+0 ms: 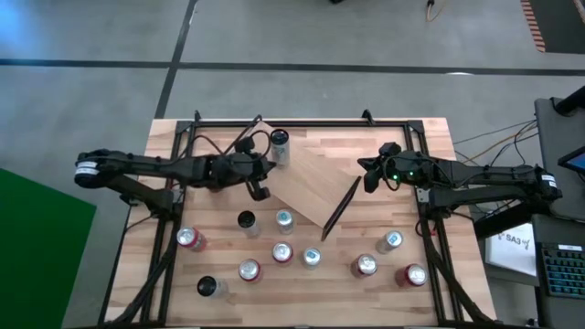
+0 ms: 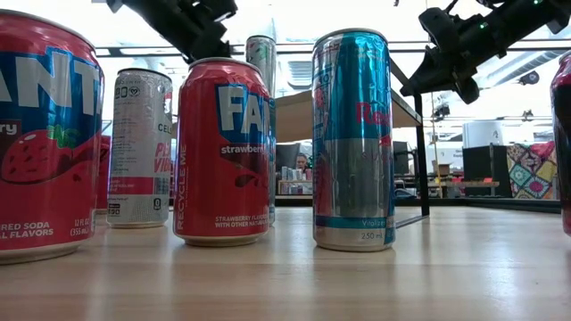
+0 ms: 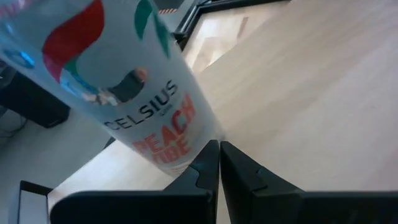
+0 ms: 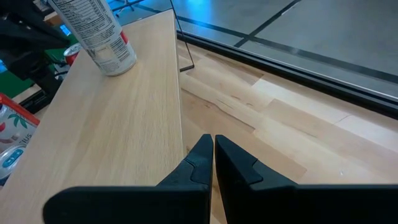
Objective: Place canned beverage on shelf
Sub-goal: Put the white/pink soda can on the shelf
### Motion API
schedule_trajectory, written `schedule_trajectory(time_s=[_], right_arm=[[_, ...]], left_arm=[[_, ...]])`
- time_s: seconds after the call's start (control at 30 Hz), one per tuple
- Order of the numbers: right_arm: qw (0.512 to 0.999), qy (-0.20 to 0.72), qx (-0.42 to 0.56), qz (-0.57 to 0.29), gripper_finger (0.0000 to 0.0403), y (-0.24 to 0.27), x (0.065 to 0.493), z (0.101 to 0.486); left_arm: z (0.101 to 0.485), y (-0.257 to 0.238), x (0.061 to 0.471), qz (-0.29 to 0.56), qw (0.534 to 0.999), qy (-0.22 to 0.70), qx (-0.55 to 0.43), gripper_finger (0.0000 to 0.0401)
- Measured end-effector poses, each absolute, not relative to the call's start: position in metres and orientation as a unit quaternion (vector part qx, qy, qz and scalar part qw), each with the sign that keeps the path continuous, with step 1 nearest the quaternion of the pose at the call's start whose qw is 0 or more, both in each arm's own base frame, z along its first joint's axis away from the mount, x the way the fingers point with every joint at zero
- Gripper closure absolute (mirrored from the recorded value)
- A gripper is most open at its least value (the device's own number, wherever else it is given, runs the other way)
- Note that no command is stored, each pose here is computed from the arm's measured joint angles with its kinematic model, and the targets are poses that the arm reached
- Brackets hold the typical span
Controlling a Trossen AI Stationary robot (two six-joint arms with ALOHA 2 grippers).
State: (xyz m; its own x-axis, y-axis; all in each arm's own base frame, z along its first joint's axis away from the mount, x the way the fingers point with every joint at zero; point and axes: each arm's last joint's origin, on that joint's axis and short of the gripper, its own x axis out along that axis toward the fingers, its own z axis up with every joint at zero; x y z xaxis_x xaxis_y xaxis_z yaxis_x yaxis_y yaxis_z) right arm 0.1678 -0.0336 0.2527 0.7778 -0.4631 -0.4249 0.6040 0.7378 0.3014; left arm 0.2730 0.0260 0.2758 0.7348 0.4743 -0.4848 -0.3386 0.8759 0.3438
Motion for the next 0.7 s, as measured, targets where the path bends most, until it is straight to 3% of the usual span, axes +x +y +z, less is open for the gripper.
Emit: schedule_trajectory(time_s=[0.7], right_arm=[[0.918, 0.163, 0.216, -0.291, 0.0394, -0.034, 0.168, 0.253]], left_arm=[[0.276, 0.045, 0.280, 0.250, 0.924, 0.266, 0.116, 0.0401]])
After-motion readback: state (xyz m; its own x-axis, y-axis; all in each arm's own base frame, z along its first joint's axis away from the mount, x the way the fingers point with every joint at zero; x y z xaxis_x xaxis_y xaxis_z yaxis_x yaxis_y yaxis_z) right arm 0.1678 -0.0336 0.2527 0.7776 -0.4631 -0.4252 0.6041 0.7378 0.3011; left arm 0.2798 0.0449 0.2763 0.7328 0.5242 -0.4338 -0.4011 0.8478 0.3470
